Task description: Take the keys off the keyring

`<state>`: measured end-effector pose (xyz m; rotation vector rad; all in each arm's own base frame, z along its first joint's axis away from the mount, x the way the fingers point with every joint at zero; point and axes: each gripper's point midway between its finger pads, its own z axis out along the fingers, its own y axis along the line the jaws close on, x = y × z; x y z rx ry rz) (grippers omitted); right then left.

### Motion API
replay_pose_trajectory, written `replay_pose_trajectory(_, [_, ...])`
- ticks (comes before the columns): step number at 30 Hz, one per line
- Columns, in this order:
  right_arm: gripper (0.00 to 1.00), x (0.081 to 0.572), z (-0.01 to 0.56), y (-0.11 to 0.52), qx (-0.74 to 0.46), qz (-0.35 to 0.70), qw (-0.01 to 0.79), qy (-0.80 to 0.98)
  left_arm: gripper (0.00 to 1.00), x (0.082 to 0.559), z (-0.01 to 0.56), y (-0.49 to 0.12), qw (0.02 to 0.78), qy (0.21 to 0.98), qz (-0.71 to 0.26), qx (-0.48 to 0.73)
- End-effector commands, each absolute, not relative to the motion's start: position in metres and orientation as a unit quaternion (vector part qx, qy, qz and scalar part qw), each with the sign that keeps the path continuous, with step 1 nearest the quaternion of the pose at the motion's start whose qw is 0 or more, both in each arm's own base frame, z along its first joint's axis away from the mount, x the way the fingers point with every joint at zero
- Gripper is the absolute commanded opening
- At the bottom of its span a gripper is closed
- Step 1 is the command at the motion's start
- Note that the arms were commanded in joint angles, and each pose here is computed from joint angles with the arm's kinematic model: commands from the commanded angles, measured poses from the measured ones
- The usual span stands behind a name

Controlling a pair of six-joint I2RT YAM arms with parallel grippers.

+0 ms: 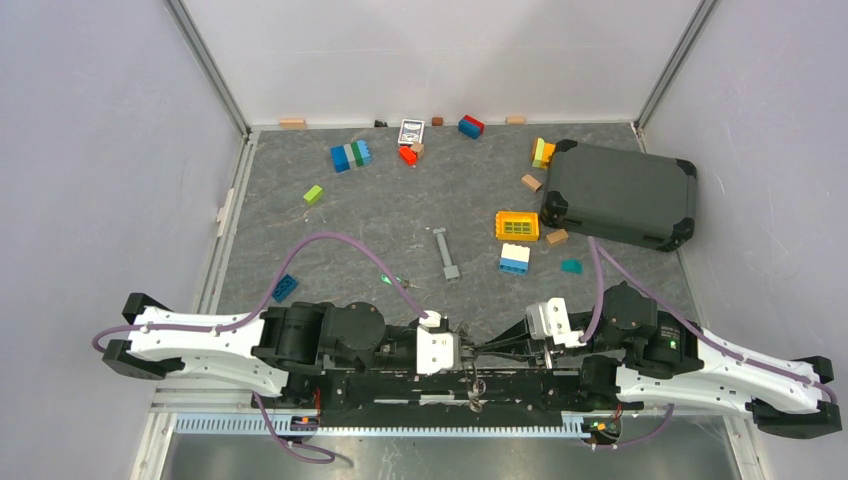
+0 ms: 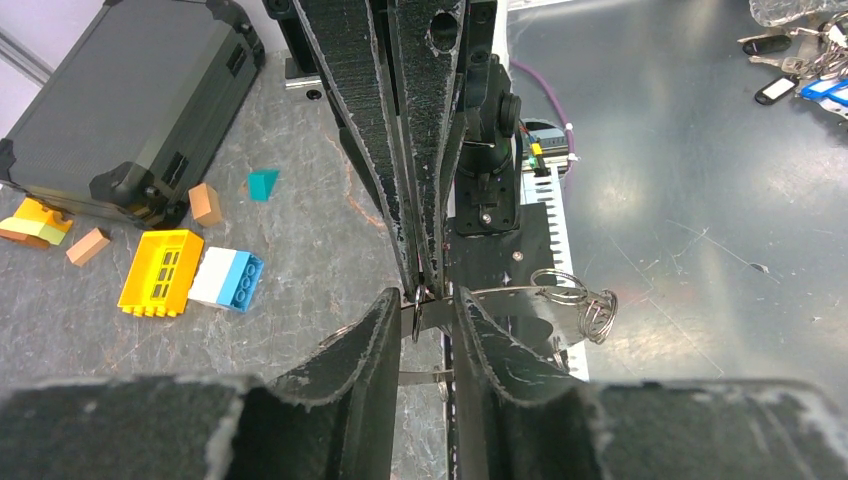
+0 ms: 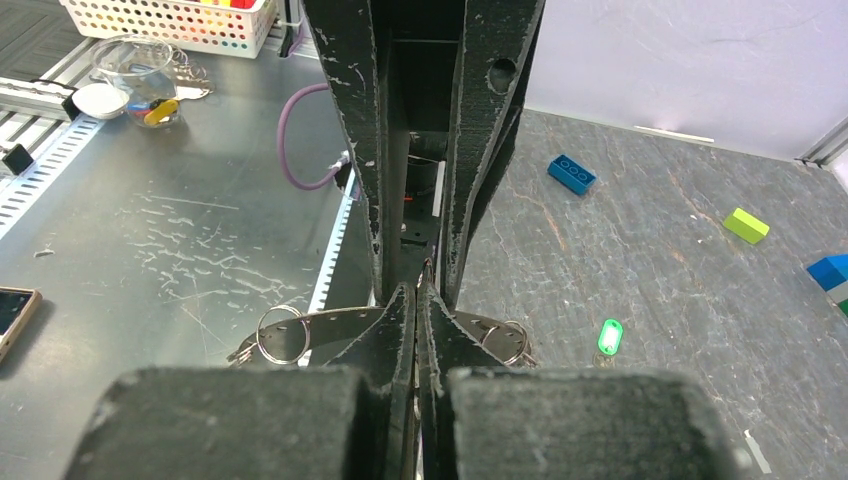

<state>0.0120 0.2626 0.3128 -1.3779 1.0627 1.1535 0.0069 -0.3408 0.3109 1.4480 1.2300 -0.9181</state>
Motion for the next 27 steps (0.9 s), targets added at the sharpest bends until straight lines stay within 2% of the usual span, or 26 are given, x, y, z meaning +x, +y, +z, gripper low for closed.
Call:
replay_pose_trajectory(1, [0.00,0.014,0.349,0.261,-0.551,0.484,0.543,0.409,0.35,0.006,0.340,-0.345,0.521,0.480,-0.397,0.584])
replay_pose_trajectory(5, [0.00,0.014,0.347,0.261,-0.552,0.484,0.542,0.410,0.41,0.007,0.341,-0.344,0.527,0.480,-0.398,0.578])
replay_pose_trajectory(13, [0.00,0.014,0.346,0.261,-0.553,0.485,0.540,0.409,0.34,0.007,0.338,-0.342,0.523,0.481,-0.393,0.584])
replay_pose_trajectory(27, [0.00,0.013,0.348,0.258,-0.555,0.483,0.544,0.403,0.39,0.016,0.338,-0.330,0.528,0.494,-0.372,0.582])
